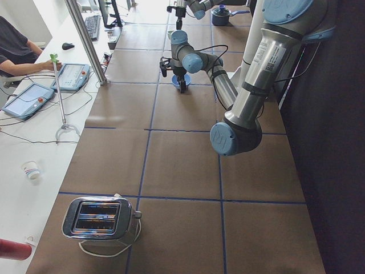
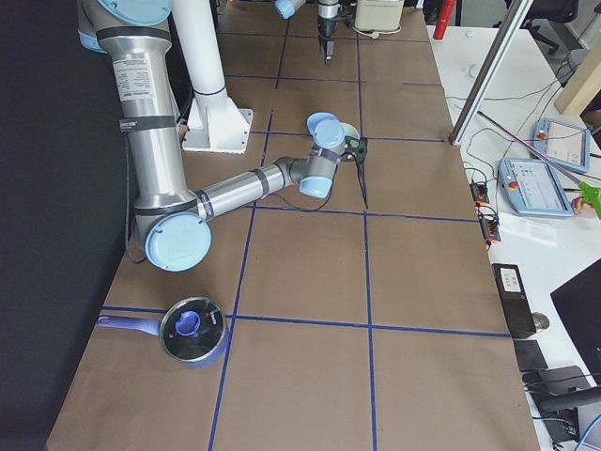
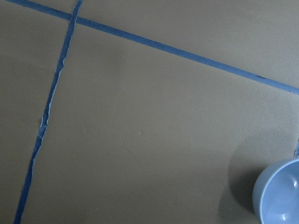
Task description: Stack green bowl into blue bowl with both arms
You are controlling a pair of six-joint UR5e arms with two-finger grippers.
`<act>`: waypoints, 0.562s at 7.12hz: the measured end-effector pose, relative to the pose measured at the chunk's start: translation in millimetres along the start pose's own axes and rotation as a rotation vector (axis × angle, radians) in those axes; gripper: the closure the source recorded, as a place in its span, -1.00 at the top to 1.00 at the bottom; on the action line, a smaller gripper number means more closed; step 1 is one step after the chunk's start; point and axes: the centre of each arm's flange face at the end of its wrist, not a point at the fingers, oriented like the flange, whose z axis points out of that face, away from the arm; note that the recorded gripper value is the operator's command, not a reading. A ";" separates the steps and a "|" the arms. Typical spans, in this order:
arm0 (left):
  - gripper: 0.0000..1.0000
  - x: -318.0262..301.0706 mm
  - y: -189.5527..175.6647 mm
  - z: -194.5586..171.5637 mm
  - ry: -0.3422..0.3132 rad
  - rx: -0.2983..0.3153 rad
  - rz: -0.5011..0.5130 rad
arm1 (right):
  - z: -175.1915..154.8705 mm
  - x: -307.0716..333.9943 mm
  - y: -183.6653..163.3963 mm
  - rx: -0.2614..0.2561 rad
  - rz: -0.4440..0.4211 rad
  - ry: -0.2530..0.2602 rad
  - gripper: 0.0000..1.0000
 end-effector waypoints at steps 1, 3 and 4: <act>1.00 -18.1 -4.2 2.7 -0.020 0.002 0.058 | 27.8 -50.2 8.3 0.000 -0.001 0.004 -0.98; 1.00 -56.3 -16.3 4.3 -0.055 0.009 0.124 | 90.4 -134.4 48.1 0.027 -0.014 0.052 -0.98; 1.00 -71.3 -21.0 4.4 -0.069 0.011 0.148 | 116.0 -162.0 72.3 0.041 -0.023 0.082 -0.98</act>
